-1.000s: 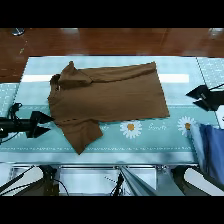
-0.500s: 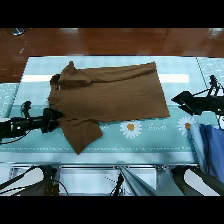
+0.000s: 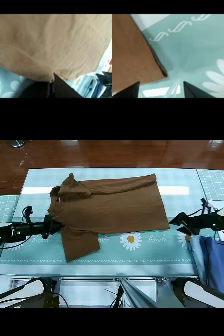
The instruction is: Fold the shirts.
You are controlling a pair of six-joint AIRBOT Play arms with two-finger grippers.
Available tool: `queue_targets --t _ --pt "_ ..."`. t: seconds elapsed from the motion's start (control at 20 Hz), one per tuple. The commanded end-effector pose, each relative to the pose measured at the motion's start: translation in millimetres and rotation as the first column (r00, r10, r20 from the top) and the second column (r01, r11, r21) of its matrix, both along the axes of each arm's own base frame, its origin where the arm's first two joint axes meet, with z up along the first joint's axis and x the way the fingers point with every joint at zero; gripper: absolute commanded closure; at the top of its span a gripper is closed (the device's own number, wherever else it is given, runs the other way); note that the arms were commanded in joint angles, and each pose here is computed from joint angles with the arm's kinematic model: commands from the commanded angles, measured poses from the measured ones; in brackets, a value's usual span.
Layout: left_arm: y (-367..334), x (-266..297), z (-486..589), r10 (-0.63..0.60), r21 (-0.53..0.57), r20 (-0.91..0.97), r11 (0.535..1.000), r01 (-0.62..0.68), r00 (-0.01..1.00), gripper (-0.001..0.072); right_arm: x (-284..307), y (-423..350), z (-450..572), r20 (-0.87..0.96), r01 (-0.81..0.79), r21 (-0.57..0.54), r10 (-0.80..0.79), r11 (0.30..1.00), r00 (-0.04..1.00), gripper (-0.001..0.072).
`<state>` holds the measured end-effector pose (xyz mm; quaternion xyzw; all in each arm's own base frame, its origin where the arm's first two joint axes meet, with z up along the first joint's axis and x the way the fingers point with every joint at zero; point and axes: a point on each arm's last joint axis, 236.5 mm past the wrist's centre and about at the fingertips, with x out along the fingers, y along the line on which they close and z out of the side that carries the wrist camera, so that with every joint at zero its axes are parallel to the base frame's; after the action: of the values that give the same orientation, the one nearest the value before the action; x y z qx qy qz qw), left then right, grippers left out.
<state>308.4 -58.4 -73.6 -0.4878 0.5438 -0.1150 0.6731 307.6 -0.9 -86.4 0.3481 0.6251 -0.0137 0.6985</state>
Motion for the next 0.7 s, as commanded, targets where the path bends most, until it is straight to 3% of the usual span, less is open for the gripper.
queue_targets --t 0.0,0.2,0.25,0.35,0.5,0.65 --pt "-1.9 1.7 4.7 -0.012 -0.01 0.009 1.0 0.013 1.0 0.069 10.0 28.2 -11.0 -0.012 -0.024 0.134 0.026 0.991 1.0 0.0091" --pt "-1.9 1.7 4.7 -0.012 -0.01 0.009 1.0 0.013 1.0 0.069 36.3 42.1 -15.6 0.023 -0.054 0.122 0.052 0.991 0.998 0.0091" --pt "-2.4 1.5 4.9 -0.014 -0.011 0.008 1.0 0.014 1.0 0.069 44.2 48.5 -15.7 0.034 -0.069 0.123 0.066 0.99 0.997 0.0153" --pt "-6.3 1.0 5.8 -0.021 -0.017 0.005 1.0 0.021 1.0 0.069 54.1 63.6 -13.4 0.062 -0.146 0.116 0.14 0.982 0.988 0.0694" --pt "-10.4 23.5 43.6 -0.001 -0.082 0.1 0.997 0.009 0.995 0.069 85.1 74.3 32.8 0.167 -0.267 0.085 0.251 0.96 0.954 0.0688" --pt "-9.0 80.9 185.2 0.02 -0.134 0.463 0.99 0.047 0.886 0.0691 158.5 67.4 177.0 0.458 -0.289 -0.045 0.277 0.956 0.844 0.0689"
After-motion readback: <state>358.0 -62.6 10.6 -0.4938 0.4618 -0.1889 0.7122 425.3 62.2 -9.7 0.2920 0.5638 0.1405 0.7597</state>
